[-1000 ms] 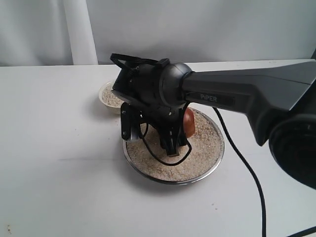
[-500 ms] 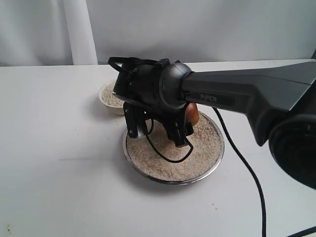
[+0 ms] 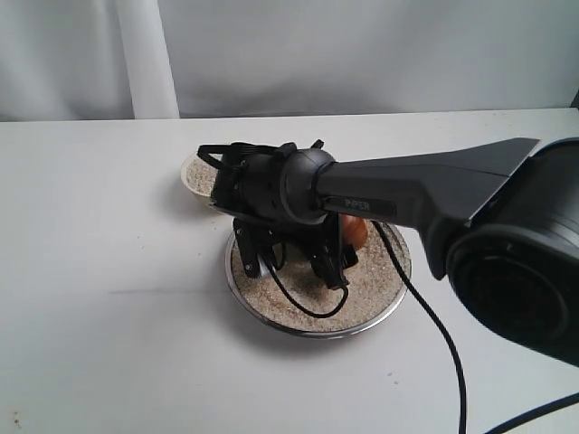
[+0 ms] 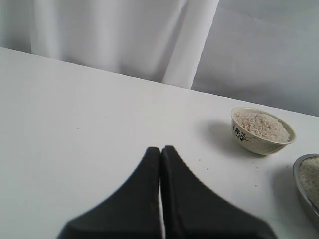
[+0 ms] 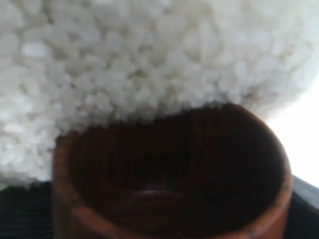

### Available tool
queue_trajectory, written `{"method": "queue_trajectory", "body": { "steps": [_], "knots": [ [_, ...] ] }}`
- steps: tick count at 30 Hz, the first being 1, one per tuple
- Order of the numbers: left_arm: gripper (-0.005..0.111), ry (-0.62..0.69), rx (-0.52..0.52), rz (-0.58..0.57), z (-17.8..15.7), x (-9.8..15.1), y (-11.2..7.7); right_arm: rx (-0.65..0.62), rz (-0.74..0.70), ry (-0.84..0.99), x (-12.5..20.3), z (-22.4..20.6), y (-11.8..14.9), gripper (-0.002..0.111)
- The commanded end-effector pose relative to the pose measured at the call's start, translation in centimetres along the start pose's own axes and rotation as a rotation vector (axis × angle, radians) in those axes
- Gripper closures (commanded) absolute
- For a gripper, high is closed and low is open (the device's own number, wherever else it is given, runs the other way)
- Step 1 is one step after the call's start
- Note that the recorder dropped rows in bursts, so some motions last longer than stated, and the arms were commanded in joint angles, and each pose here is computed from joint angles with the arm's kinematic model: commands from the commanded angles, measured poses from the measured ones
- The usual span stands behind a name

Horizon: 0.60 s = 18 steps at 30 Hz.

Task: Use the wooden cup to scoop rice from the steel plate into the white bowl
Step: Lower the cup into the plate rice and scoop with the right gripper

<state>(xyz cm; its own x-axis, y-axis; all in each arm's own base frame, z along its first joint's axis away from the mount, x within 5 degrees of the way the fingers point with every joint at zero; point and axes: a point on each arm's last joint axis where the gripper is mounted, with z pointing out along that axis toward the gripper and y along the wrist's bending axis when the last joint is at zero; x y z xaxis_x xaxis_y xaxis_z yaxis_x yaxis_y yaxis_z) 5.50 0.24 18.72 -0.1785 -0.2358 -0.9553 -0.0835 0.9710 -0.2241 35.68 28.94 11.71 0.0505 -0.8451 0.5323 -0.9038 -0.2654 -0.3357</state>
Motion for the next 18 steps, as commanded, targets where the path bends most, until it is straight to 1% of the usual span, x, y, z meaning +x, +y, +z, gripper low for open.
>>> {"method": "queue_trajectory", "body": {
  "steps": [1,4,8,11,16,18],
  "knots": [
    [0.107,-0.013,0.009,-0.005,0.0,-0.2,-0.1,-0.038,0.034,-0.016,-0.3,0.3,0.4,0.108],
    [0.107,-0.013,0.009,-0.005,0.0,-0.2,-0.1,-0.051,0.05,-0.049,-0.6,0.3,0.5,0.108],
    [0.107,-0.013,0.009,-0.005,0.0,-0.2,-0.1,-0.081,0.09,-0.159,-1.6,0.2,0.7,0.108],
    [0.107,-0.013,0.009,-0.005,0.0,-0.2,-0.1,-0.079,0.103,-0.175,-1.7,0.1,0.7,0.108],
    [0.107,-0.013,0.009,-0.005,0.0,-0.2,-0.1,-0.051,0.188,-0.234,-2.1,0.2,0.2,0.108],
    [0.107,-0.013,0.009,-0.005,0.0,-0.2,-0.1,-0.081,0.23,-0.255,-1.8,0.5,0.0,0.108]
  ]
}}
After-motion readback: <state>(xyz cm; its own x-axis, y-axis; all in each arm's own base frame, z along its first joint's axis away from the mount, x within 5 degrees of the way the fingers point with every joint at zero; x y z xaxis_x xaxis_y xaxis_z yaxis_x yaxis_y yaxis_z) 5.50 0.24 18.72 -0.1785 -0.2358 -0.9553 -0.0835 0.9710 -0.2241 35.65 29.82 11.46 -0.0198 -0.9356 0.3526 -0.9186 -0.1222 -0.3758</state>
